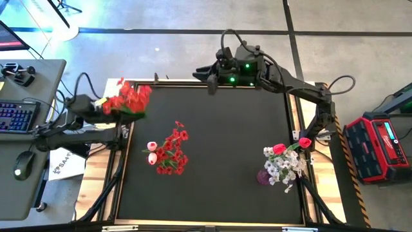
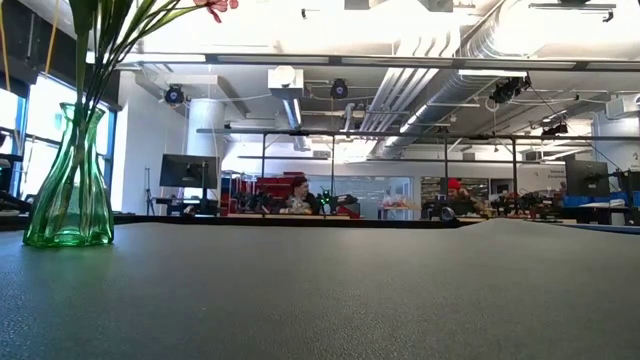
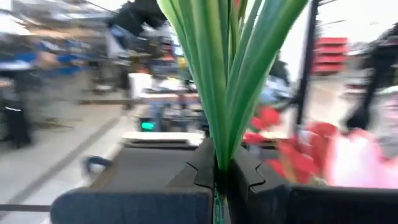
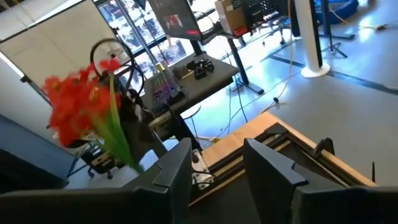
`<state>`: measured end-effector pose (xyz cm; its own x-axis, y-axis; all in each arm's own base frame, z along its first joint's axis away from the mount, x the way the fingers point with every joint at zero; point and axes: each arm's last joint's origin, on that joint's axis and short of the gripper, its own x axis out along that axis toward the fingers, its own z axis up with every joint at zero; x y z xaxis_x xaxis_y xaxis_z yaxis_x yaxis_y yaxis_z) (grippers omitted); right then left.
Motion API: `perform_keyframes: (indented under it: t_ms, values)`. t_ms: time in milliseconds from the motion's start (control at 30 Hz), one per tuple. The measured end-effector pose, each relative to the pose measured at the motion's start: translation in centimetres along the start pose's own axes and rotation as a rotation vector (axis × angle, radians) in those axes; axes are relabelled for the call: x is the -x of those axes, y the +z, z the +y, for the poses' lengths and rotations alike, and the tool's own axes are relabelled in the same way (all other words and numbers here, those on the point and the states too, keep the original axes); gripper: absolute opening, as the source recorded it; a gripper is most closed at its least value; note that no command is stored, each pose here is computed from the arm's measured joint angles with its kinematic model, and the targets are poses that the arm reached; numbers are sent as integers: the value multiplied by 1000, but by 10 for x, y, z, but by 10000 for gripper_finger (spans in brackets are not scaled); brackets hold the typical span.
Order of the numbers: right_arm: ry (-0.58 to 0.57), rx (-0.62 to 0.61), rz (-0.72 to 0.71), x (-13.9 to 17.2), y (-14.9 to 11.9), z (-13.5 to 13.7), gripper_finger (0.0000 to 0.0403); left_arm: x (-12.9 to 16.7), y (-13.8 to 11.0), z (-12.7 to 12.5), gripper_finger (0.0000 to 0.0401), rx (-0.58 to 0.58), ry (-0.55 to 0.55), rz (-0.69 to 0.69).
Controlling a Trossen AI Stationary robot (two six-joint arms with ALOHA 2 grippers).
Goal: Sort flowers into vase by color
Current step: Put the red flower into the green vase
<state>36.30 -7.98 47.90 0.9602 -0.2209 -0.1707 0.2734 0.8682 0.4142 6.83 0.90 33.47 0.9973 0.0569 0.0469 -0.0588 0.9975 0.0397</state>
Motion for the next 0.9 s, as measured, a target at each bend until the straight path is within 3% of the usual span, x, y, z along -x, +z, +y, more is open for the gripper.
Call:
perform_keyframes:
  t_ms: [200, 400, 567, 700, 900]
  values:
    - [-46, -21, -18, 0, -5, 11, 133, 4, -31, -5, 0, 166, -98, 30]
    - [-36, -80, -14, 1, -10, 20, 132, 2, -56, -8, 0, 136, -126, 65]
    - [-20, -122, 1, 2, -15, 29, 132, -3, -74, -11, 0, 226, -208, 130]
    - [-19, -159, 3, 2, -16, 30, 132, -4, -78, -13, 0, 238, -232, 144]
    - [-25, -174, 0, 2, -17, 31, 132, -3, -68, -12, 0, 161, -208, 76]
